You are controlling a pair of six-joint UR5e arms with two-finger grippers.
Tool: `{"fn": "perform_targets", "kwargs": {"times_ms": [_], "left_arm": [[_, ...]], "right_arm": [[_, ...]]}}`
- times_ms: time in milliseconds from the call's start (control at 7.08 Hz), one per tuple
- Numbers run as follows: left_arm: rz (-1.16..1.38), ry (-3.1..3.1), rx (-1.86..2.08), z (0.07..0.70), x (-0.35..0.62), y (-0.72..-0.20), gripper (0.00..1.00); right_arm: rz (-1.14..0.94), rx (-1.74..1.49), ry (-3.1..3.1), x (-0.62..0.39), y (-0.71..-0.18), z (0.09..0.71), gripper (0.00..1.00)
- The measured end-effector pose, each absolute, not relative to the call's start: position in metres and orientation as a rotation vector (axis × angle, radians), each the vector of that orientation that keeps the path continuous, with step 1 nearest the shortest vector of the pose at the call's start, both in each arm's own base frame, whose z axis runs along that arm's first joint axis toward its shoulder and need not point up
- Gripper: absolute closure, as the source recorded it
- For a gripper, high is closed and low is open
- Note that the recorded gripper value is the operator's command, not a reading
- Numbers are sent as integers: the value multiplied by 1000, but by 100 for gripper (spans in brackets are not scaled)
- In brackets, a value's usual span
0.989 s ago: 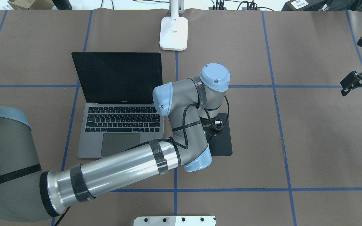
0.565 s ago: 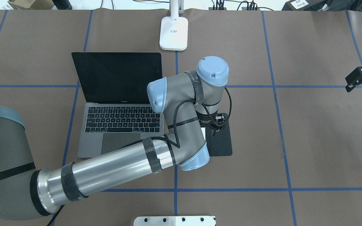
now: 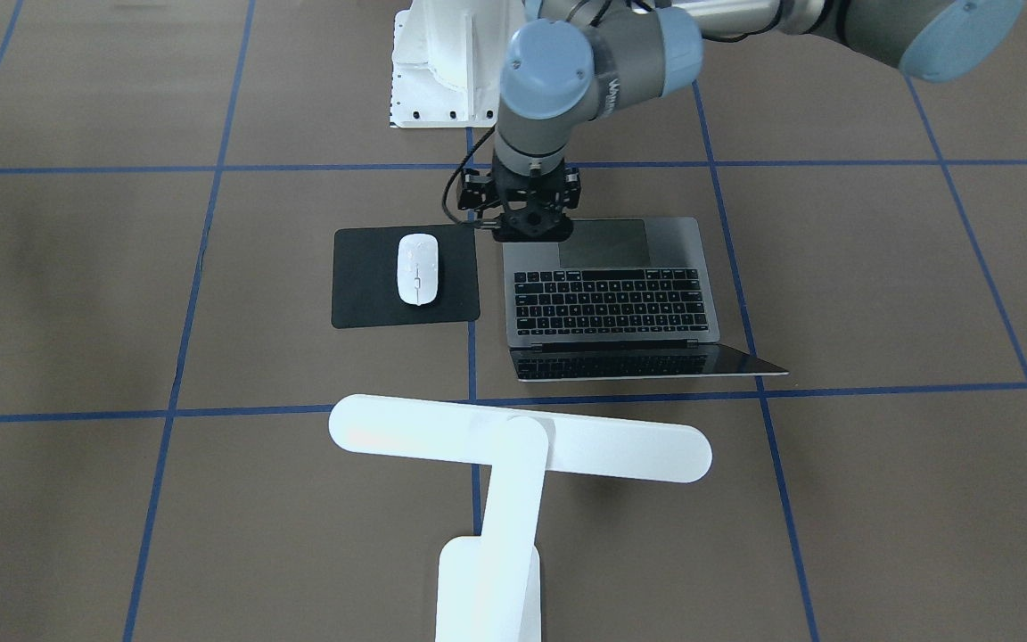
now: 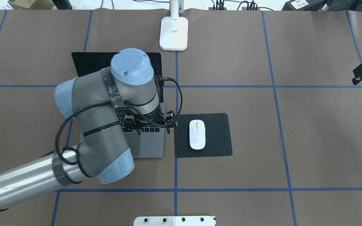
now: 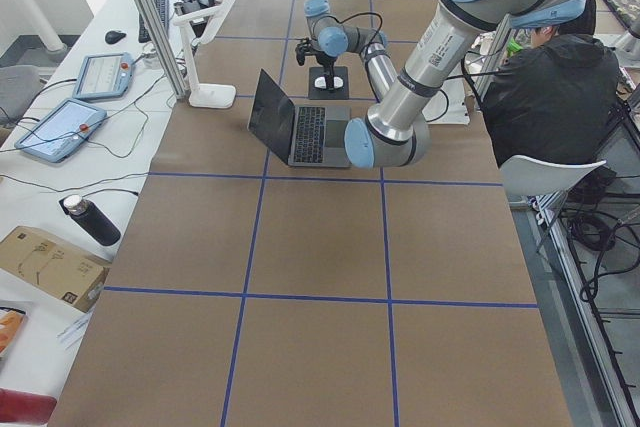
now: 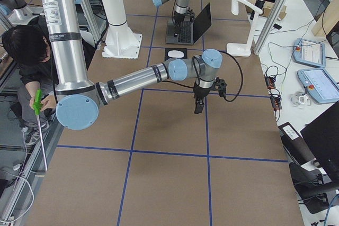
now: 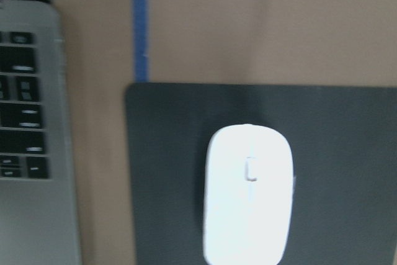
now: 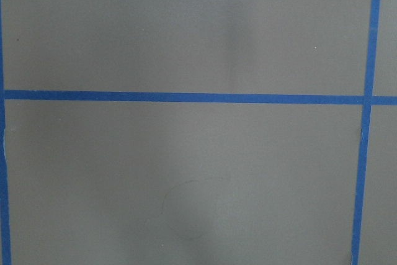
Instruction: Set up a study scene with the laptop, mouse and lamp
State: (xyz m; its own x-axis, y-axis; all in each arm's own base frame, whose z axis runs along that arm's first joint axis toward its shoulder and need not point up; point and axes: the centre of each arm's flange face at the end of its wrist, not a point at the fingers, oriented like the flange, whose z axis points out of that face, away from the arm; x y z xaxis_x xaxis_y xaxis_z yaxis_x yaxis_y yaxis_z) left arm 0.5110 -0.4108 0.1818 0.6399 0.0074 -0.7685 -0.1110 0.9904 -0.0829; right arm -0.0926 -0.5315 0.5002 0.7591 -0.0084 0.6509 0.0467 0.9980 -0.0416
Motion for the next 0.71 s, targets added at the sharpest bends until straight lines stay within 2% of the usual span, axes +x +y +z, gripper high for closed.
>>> {"fn": "perform_targets", "kwargs": {"times_ms": [283, 707], "left_arm": [[83, 863, -91, 232, 451, -406, 0], [102, 794, 38, 347, 305, -451, 0]], "right_arm": [[8, -49, -709, -72, -533, 503, 0], [39, -59, -739, -30, -519, 528, 0]]}}
